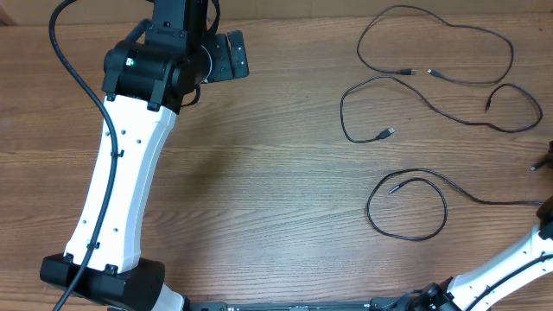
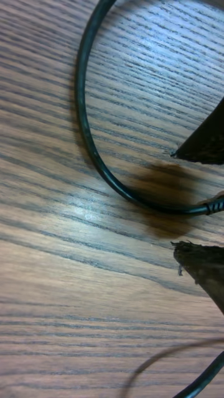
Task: Untangle cables
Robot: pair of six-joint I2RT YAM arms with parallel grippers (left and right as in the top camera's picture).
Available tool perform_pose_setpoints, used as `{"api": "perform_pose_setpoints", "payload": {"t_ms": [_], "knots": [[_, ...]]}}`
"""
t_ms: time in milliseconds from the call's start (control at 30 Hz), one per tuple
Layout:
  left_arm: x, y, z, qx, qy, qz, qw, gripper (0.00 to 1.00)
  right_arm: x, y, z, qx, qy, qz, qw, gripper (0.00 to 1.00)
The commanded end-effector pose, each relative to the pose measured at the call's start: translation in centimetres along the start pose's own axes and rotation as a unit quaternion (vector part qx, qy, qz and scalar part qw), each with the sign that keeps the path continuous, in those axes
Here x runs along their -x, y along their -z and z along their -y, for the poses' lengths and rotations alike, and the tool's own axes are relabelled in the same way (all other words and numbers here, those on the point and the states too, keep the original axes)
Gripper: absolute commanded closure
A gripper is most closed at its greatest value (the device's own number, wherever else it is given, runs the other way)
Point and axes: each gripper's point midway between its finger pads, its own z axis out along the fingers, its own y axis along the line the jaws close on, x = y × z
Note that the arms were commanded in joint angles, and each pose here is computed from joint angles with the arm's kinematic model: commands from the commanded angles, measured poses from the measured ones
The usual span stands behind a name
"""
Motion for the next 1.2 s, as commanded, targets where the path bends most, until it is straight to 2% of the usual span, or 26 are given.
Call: {"api": "perform_pose_setpoints", "payload": {"t_ms": [0,200,367,500,633,733,833,1167], "knots": [[0.3,-0.4,-0.2,0.005,0.008,0.002,1.000,0.00,-0.8,-1.5,0.7,-0.019,0.002,-0.016,1.000,0.64],[0.4,-0.5,-0.1,0.005,0.008,0.003,1.000,0.01,-1.3,-1.8,1.0,-0.024,0.002,-0.024,0.999,0.77],[0.4,-0.5,-0.1,0.005,0.008,0.003,1.000,0.00,-1.9,-1.7,1.1,-0.025,0.002,-0.038,0.999,0.96],[0.4,-0.5,-0.1,0.005,0.008,0.003,1.000,0.00,-2.7,-1.5,0.5,-0.006,0.000,-0.059,0.998,0.96],[0.4,-0.5,-0.1,0.005,0.008,0.003,1.000,0.01,-3.4,-0.7,-1.5,0.048,0.003,-0.084,0.995,0.96],[0.4,-0.5,-0.1,0.005,0.008,0.003,1.000,0.00,-3.9,0.7,-4.0,0.124,0.058,-0.097,0.986,0.96],[0.4,-0.5,-0.1,0.005,0.008,0.003,1.000,0.00,-5.0,1.5,-5.1,0.156,0.115,-0.110,0.975,0.96],[0.4,-0.5,-0.3,0.007,0.008,0.003,1.000,0.00,-8.3,1.3,-4.3,0.078,0.184,-0.138,0.970,0.96]]}}
